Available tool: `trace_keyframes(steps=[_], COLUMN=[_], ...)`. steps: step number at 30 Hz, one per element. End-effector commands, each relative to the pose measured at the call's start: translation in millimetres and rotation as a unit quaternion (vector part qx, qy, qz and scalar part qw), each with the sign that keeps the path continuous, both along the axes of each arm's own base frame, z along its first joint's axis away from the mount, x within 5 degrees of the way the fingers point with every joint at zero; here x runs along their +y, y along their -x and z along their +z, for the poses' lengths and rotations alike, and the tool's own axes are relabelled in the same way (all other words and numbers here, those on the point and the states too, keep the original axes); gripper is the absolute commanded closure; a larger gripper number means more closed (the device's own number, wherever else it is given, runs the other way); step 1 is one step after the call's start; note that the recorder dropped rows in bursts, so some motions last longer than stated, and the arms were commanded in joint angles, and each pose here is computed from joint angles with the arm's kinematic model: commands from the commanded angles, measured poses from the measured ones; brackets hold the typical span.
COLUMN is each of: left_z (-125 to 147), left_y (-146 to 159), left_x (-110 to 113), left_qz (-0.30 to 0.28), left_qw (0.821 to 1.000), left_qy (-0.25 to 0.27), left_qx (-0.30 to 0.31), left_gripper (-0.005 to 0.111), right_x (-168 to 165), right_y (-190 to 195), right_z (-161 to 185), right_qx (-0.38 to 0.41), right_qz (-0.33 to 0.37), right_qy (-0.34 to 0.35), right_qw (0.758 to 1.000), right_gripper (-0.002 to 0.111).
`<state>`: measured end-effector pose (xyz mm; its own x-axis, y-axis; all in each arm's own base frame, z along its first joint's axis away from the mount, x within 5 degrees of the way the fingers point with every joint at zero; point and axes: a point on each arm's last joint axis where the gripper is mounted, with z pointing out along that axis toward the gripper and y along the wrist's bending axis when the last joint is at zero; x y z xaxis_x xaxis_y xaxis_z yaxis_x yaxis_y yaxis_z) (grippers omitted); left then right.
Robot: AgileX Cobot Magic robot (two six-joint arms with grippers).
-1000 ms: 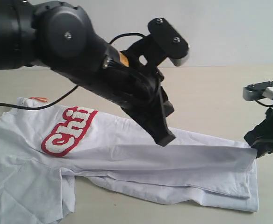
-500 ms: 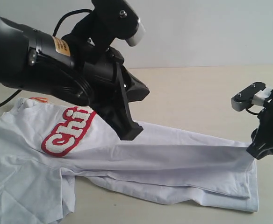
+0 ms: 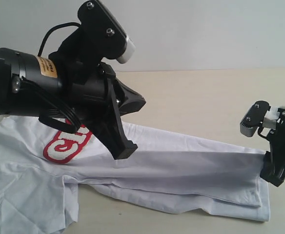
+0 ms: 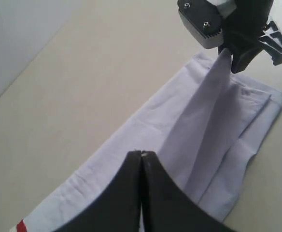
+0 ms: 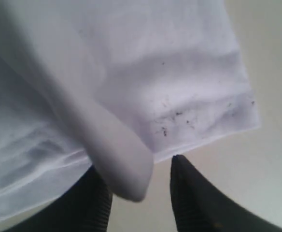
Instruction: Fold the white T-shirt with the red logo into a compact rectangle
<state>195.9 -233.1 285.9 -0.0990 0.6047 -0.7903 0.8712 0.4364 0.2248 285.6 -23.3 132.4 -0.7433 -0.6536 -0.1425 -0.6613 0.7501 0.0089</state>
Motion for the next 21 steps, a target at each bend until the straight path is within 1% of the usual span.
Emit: trace_keyframes(steps=[1, 6, 9, 12, 17, 19, 21], left_z=[2.4, 2.1, 2.1, 2.1, 2.1, 2.1, 2.1], left_y=[0.2, 0.4, 0.4, 0.4, 0.4, 0.4, 0.4], left_x=[1.8, 1.9, 1.9, 1.9, 1.9, 1.9, 1.9], left_qz=[0.004, 0.003, 0.003, 0.003, 0.003, 0.003, 0.003], left_qw=[1.0, 1.0, 1.0, 1.0, 1.0, 1.0, 1.0], left_qy=[0.008, 0.007, 0.007, 0.007, 0.006, 0.006, 0.006], left_qx=[-0.008, -0.006, -0.006, -0.006, -0.008, -0.008, -0.008], left_gripper=[0.107, 0.107, 0.107, 0.107, 0.107, 0.107, 0.107], right_x=[0.5, -0.9, 0.4, 2.8, 2.8, 2.8, 2.8], right_y=[-5.5, -4.6, -2.7, -4.5, -4.2, -4.2, -3.5], right_z=[0.5, -4.3, -5.2, -4.6, -4.9, -6.9, -10.5], right_qx=[-0.036, -0.023, -0.015, -0.026, -0.026, -0.023, -0.013], right_qz=[-0.006, 0.007, 0.04, 0.042, 0.046, 0.046, 0.048], right_qy=[-0.001, 0.007, 0.004, -0.009, -0.008, -0.009, -0.01], right_qw=[0.999, 1.0, 0.999, 0.999, 0.999, 0.999, 0.999], right_gripper=[0.069, 0.069, 0.069, 0.069, 0.069, 0.07, 0.074])
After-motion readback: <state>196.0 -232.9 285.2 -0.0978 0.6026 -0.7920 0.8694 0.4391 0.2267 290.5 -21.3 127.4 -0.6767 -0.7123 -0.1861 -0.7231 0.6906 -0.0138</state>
